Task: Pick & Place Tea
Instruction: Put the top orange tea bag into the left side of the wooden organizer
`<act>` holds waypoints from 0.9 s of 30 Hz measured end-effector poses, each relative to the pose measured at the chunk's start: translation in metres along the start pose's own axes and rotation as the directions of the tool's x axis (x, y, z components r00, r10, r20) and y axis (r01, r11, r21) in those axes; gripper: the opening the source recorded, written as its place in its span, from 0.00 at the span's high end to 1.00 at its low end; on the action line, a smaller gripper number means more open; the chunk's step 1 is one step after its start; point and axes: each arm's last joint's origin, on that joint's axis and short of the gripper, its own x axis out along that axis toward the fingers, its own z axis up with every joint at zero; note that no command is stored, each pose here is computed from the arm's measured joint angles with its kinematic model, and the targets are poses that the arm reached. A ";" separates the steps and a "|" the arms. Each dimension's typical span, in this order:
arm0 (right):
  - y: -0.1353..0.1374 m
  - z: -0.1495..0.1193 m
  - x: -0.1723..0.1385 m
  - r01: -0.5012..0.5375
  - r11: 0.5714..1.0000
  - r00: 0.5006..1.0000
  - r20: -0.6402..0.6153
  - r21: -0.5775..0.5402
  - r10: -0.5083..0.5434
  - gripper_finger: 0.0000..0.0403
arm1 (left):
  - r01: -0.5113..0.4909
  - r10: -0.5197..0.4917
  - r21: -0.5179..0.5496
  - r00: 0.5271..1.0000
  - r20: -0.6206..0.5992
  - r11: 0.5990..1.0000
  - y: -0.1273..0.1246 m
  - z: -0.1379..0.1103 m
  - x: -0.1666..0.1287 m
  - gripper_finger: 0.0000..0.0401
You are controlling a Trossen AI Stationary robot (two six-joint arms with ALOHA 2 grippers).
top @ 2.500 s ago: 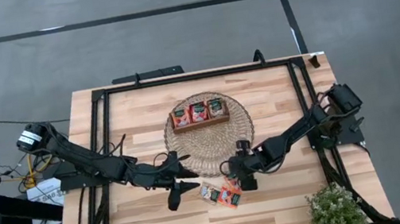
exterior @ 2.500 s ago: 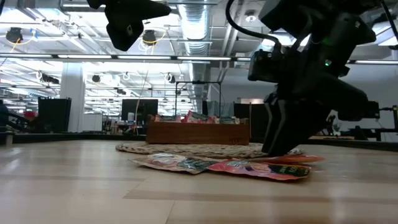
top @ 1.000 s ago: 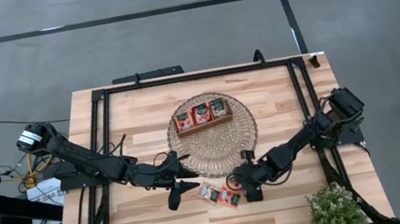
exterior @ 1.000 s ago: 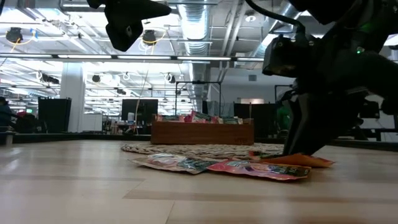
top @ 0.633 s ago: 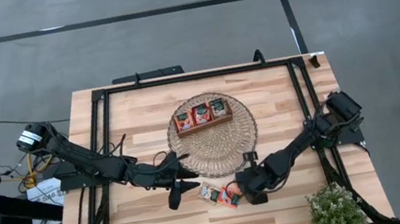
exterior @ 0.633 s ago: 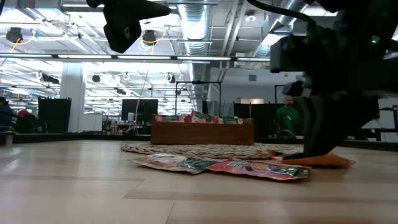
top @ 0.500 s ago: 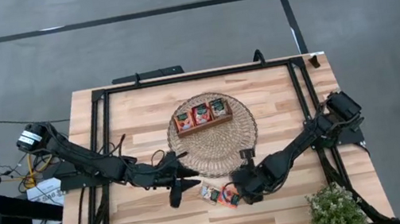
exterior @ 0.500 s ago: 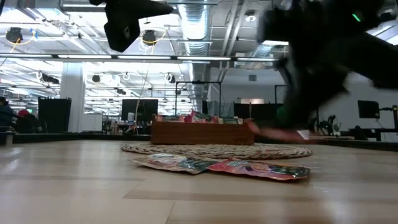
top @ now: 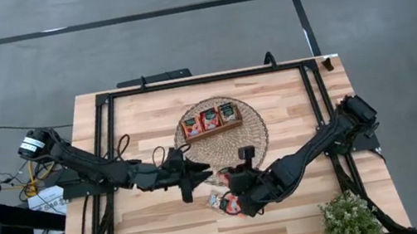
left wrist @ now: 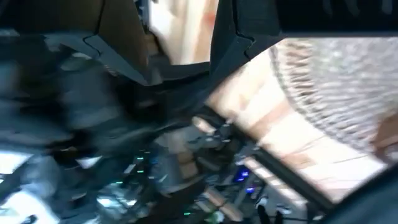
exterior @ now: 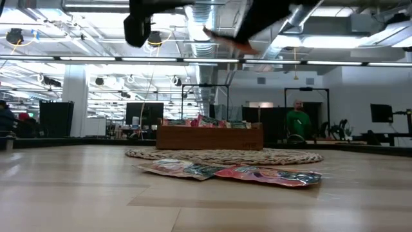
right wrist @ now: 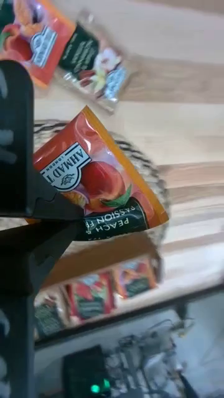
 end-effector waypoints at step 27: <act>-0.033 0.026 0.005 0.082 0.996 0.996 0.041 -0.043 -0.080 1.00 | -0.105 0.105 -0.088 0.994 -0.004 0.991 0.020 -0.006 0.014 0.61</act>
